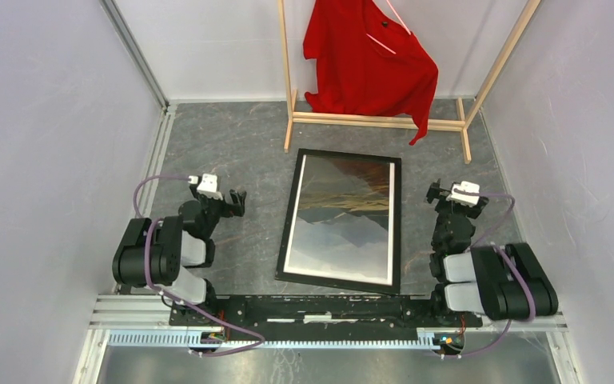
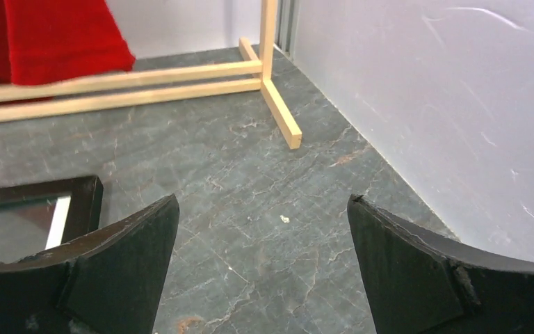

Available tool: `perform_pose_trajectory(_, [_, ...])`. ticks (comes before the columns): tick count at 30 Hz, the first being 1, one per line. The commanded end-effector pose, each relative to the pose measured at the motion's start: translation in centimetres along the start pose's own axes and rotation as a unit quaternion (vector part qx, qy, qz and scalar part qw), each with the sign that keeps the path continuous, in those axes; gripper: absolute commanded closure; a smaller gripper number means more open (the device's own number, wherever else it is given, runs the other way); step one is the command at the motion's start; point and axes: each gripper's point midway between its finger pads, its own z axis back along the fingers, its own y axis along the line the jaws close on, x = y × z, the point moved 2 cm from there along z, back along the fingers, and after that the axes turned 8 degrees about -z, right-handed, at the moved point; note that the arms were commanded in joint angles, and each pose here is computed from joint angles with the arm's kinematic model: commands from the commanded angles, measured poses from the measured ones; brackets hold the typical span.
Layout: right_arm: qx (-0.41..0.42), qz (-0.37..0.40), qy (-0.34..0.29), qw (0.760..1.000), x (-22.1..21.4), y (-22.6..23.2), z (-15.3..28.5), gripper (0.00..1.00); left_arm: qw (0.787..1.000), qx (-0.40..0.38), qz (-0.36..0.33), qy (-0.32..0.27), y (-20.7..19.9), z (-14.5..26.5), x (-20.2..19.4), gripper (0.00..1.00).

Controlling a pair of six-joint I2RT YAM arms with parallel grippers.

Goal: Put the photo into the frame
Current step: Reset both arms

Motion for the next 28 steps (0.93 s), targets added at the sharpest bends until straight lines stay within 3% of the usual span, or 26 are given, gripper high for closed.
perform_pose_trajectory(1, [0.046, 0.033, -0.009, 0.998, -1.4, -1.9, 5.8, 0.02, 0.999, 0.034, -0.018, -0.037, 1.7, -2.2, 2.9, 0.00])
perform_pose_trajectory(4, [0.055, 0.076, 0.094, 0.991, -5.4, -0.2, 2.9, 0.02, 0.999, 0.035, -0.018, -0.035, 1.8, -2.2, 2.9, 0.00])
perform_pose_trajectory(6, [0.072, 0.084, 0.066, 0.992, -4.5, 0.5, 2.9, 0.02, 0.999, 0.035, -0.018, -0.038, 1.7, -2.1, 3.0, 0.00])
perform_pose_trajectory(28, [0.072, 0.088, 0.079, 0.990, -5.0, 0.5, 2.9, 0.02, 0.998, 0.034, -0.019, -0.038, 1.7, -2.1, 3.1, 0.00])
